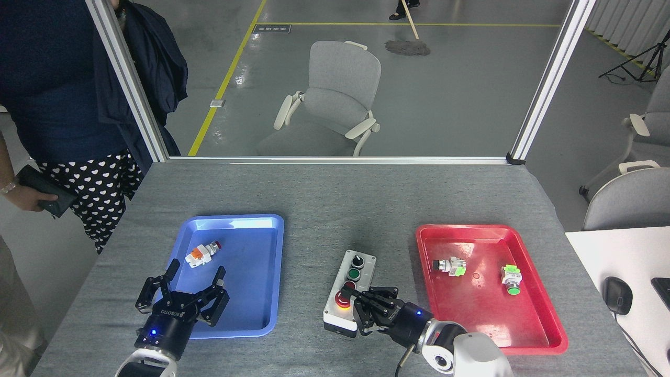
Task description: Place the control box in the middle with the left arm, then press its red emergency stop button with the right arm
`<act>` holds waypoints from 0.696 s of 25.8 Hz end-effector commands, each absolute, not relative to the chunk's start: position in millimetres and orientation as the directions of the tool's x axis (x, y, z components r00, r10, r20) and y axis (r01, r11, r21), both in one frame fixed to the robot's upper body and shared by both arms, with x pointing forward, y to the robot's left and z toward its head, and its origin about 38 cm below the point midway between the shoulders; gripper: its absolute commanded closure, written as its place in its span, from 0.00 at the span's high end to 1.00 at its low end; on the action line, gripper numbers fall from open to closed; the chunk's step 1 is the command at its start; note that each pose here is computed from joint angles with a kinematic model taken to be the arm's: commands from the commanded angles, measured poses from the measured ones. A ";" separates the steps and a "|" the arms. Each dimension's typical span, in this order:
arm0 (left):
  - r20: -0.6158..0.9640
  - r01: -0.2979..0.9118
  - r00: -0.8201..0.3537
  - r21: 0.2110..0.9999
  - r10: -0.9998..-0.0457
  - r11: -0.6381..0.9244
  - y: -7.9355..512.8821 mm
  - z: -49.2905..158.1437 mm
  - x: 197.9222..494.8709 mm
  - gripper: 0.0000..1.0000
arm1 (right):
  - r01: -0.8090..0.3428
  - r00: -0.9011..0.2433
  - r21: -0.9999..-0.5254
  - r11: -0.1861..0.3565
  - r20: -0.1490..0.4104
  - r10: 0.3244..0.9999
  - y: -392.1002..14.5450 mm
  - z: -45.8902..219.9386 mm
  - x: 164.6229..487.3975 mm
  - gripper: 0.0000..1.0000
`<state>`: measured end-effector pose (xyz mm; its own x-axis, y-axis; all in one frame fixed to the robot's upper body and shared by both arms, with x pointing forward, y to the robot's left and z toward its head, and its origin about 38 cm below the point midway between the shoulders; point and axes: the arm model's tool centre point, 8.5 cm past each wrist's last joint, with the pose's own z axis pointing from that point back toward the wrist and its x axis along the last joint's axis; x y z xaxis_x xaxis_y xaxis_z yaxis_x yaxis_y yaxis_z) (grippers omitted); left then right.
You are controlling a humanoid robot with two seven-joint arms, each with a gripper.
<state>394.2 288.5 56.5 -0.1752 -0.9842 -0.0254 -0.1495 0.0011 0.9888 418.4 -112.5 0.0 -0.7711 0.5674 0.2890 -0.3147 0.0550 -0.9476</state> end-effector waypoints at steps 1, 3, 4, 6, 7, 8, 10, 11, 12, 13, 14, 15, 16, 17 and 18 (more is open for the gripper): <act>-0.020 -0.152 -0.168 0.988 -0.986 0.006 288.8 55.2 391.8 0.99 | -0.315 -0.789 -0.949 -0.003 0.260 0.556 -112.9 -6.6 413.4 0.00; -0.020 -0.150 -0.168 0.989 -0.986 0.006 288.9 54.6 391.3 0.99 | -0.319 -0.785 -0.948 -0.007 0.260 0.562 -112.9 -8.7 412.5 0.00; -0.020 -0.148 -0.168 0.989 -0.986 0.006 288.9 54.0 390.8 0.99 | -0.320 -0.784 -0.947 -0.008 0.261 0.563 -113.7 -9.5 412.0 0.00; -0.019 -0.147 -0.168 0.989 -0.986 0.006 289.0 53.4 390.3 0.99 | -0.332 -0.780 -0.943 -0.011 0.268 0.566 -114.4 -13.4 410.7 0.00; -0.019 -0.140 -0.166 0.990 -0.986 0.004 289.7 50.6 387.8 0.99 | -0.338 -0.776 -0.941 -0.013 0.271 0.570 -115.5 -15.6 410.2 0.00; -0.020 -0.138 -0.159 0.990 -0.987 0.003 291.3 49.8 386.9 0.99 | -0.340 -0.775 -0.940 -0.013 0.272 0.570 -115.7 -16.0 410.1 0.00; -0.021 -0.138 -0.157 0.990 -0.987 0.000 292.0 49.9 386.9 0.99 | -0.338 -0.769 -0.941 0.007 0.281 0.574 -116.6 -13.9 411.5 0.00; -0.021 -0.138 -0.157 0.990 -0.987 0.000 292.0 49.9 386.9 0.99 | -0.333 -0.768 -0.943 0.016 0.281 0.576 -116.6 -11.8 413.4 0.00; -0.022 -0.138 -0.158 0.990 -0.987 0.000 291.8 50.3 387.0 0.99 | -0.323 -0.768 -0.946 0.031 0.282 0.576 -116.3 -8.2 415.3 0.00; -0.021 -0.141 -0.160 0.990 -0.987 0.001 291.3 51.3 387.1 0.99 | -0.312 -0.773 -0.949 0.049 0.283 0.568 -113.9 -2.9 417.0 0.01; -0.022 -0.144 -0.161 0.990 -0.987 0.001 290.7 53.0 387.4 0.99 | -0.303 -0.767 -0.949 0.088 0.297 0.569 -114.4 3.0 420.3 0.22; -0.021 -0.146 -0.163 0.989 -0.986 0.003 289.4 54.5 387.7 0.99 | -0.293 -0.753 -0.945 0.148 0.323 0.574 -117.8 10.8 425.2 0.41; -0.021 -0.145 -0.161 0.989 -0.987 0.003 289.9 54.6 387.8 0.99 | -0.286 -0.729 -0.932 0.221 0.361 0.581 -123.8 19.3 431.5 0.84; -0.020 -0.148 -0.155 0.989 -0.988 0.003 291.8 55.4 388.1 0.99 | -0.284 -0.708 -0.916 0.285 0.400 0.581 -127.6 25.6 435.6 0.98; -0.019 -0.153 -0.145 0.988 -0.989 0.004 296.4 57.1 388.0 0.99 | -0.278 -0.691 -0.893 0.353 0.441 0.572 -130.1 32.9 439.9 1.00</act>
<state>387.8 291.9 54.3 -0.1563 -0.9875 -0.0211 -0.1475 0.0022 0.9891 428.4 -121.5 12.9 -0.7313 0.5841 0.3522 -0.3059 0.1807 -0.9348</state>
